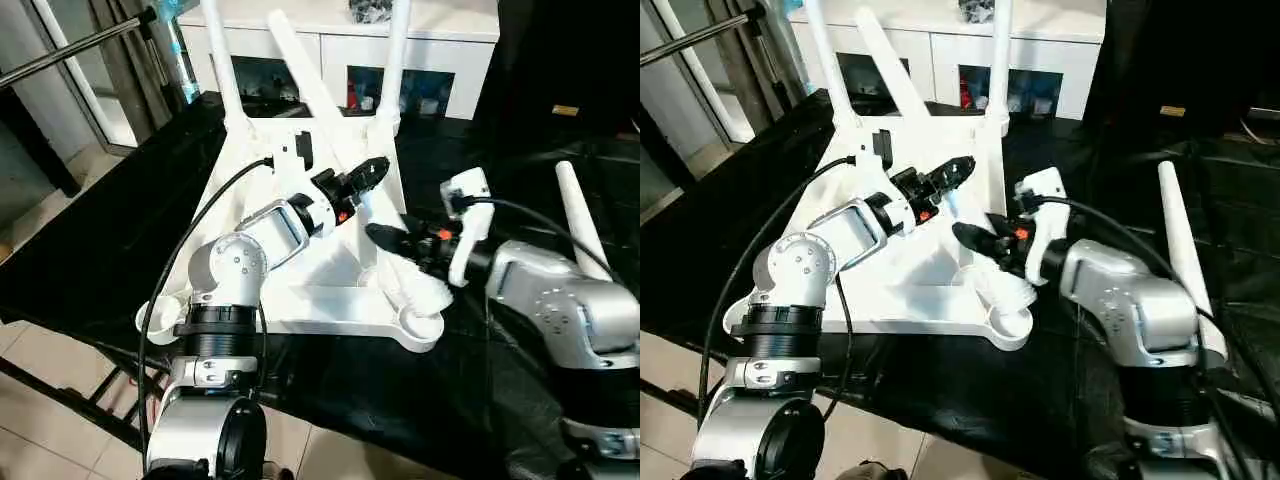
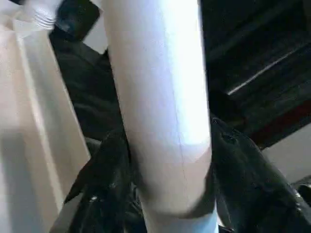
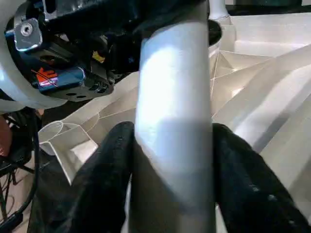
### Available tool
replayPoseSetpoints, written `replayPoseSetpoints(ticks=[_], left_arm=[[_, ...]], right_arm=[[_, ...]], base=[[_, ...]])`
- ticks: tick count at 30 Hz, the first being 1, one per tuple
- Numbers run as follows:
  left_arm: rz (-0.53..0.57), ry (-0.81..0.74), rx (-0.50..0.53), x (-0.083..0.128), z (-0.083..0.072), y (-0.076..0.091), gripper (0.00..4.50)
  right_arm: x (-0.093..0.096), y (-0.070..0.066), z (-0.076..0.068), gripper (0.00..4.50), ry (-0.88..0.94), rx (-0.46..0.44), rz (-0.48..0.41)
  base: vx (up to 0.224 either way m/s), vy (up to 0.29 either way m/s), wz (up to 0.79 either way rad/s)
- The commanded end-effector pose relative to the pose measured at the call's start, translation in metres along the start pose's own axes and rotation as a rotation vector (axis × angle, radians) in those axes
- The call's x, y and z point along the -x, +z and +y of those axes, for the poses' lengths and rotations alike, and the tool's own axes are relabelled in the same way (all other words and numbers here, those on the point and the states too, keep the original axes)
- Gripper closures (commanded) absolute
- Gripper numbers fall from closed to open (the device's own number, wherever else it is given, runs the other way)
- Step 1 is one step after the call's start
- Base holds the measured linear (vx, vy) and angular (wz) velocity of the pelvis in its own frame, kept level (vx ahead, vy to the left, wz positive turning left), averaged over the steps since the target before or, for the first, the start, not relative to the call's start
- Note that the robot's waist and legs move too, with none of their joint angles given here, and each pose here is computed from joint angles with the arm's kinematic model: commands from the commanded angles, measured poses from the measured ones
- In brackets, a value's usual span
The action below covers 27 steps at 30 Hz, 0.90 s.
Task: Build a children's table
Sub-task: Pick table leg
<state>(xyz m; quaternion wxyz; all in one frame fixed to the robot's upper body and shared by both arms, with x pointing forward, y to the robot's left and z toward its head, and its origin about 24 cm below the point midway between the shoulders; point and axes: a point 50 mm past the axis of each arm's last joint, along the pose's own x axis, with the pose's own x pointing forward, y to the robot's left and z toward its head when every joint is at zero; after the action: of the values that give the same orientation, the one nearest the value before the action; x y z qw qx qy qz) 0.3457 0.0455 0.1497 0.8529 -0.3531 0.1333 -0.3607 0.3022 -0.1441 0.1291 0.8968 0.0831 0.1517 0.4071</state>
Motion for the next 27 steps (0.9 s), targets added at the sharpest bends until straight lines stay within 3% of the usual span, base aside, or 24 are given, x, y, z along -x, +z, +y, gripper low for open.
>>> replayPoseSetpoints(ticks=[1, 8, 14, 21, 27], left_arm=[[0.007, -0.051, 0.038, -0.005, -0.008, -0.009, 2.28], [0.005, -0.067, 0.044, -0.004, -0.006, -0.008, 2.68], [0.059, -0.327, -0.067, 0.009, -0.017, 0.011, 2.69], [0.096, -0.592, -0.144, 0.017, -0.037, 0.025, 2.69], [0.084, -0.641, -0.142, 0.014, -0.039, 0.030, 2.69]], right_arm=[[0.001, 0.007, 0.004, 1.64, 0.028, 0.025, -0.019], [0.003, 0.008, 0.001, 1.08, 0.022, 0.043, -0.014], [0.027, 0.021, -0.003, 0.56, 0.144, 0.089, 0.012], [0.036, 0.017, 0.004, 0.48, 0.343, -0.020, 0.083], [0.033, 0.009, 0.017, 0.48, 0.477, -0.034, 0.146]], base=[[0.000, 0.000, 0.00], [0.000, 0.000, 0.00], [0.000, 0.000, 0.00], [0.000, 0.000, 0.00], [0.000, 0.000, 0.00]])
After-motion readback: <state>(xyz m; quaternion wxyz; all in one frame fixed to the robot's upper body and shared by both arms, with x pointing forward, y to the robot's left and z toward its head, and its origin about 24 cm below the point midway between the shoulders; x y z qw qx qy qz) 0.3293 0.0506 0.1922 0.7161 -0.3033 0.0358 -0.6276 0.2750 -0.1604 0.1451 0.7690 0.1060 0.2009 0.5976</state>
